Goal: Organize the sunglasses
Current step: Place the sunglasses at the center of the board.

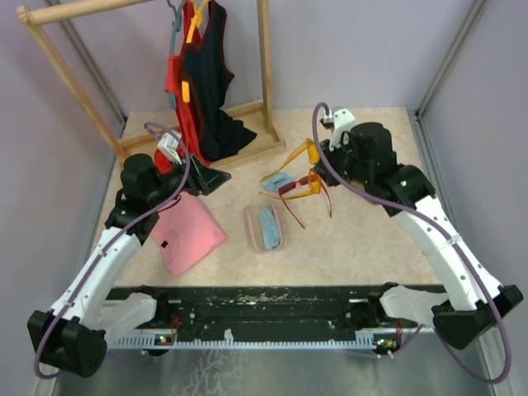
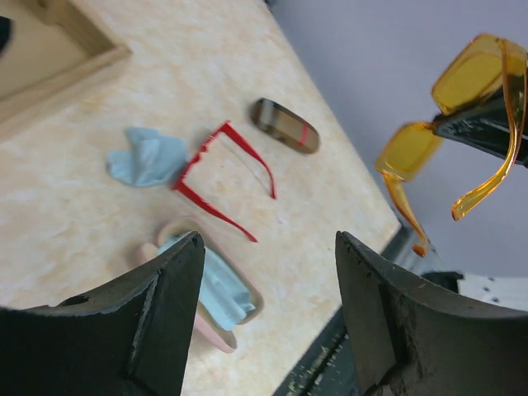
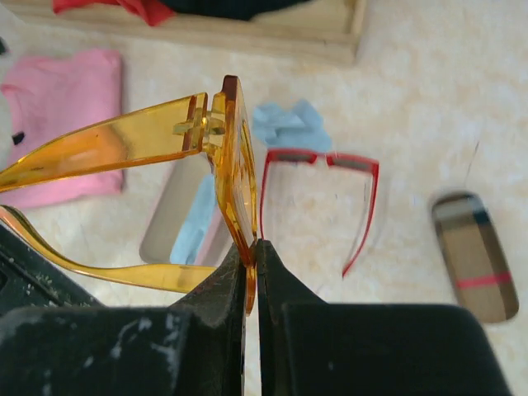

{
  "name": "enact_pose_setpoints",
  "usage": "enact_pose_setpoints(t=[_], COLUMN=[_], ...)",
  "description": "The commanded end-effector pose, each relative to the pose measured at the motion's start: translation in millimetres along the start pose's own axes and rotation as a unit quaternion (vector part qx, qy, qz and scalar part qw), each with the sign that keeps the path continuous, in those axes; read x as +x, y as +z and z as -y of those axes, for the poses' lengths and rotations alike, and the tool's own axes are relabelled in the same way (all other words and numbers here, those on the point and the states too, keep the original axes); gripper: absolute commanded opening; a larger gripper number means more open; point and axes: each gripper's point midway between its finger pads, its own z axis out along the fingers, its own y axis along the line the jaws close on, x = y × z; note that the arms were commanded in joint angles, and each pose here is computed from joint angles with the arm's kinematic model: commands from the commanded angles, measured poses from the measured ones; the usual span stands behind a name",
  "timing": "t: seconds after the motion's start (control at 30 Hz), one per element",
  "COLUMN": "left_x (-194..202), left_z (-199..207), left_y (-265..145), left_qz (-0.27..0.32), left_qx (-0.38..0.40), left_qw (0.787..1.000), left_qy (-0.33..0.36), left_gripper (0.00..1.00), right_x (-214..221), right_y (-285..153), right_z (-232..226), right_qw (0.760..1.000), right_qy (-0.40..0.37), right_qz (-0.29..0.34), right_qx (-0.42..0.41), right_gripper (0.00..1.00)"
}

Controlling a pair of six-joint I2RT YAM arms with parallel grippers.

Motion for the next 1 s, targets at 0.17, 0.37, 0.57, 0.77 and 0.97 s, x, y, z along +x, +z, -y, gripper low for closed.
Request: enact_pose_setpoints(t=[0.17,0.37,0.57,0.77,0.97], left_x=[-9.3,-0.9,2.3,5.8,6.7], left_z=[-40.8,-41.5,-40.1,-39.7,-40.2], left_y=[-23.2,-20.5,-19.3,-18.1,-18.0], left_qz=[0.039,0.026,0.018,0.011,0.011], left_qx=[-0.131,-0.121,-0.113,-0.107,-0.107], left_qw=[0.989,0.991,0.992,0.992,0.992], left_qy=[0.060,0.057,0.060,0.058,0.058], left_gripper=[0.71,0.71,0.71,0.70,0.70], right_x=[115.2,172.7,218.0,247.0,259.0], right_y=[-5.6,10.7,28.8,46.6,62.3], right_z=[26.7,31.4,45.2,55.9,62.0], right_qw=[0.948,0.909,0.873,0.851,0.846], right_qy=[0.056,0.061,0.062,0.065,0.064], right_qz=[-0.304,-0.404,-0.472,-0.509,-0.519], right_qx=[0.078,0.083,0.109,0.112,0.105], right_gripper=[0.00,0.00,0.00,0.01,0.07])
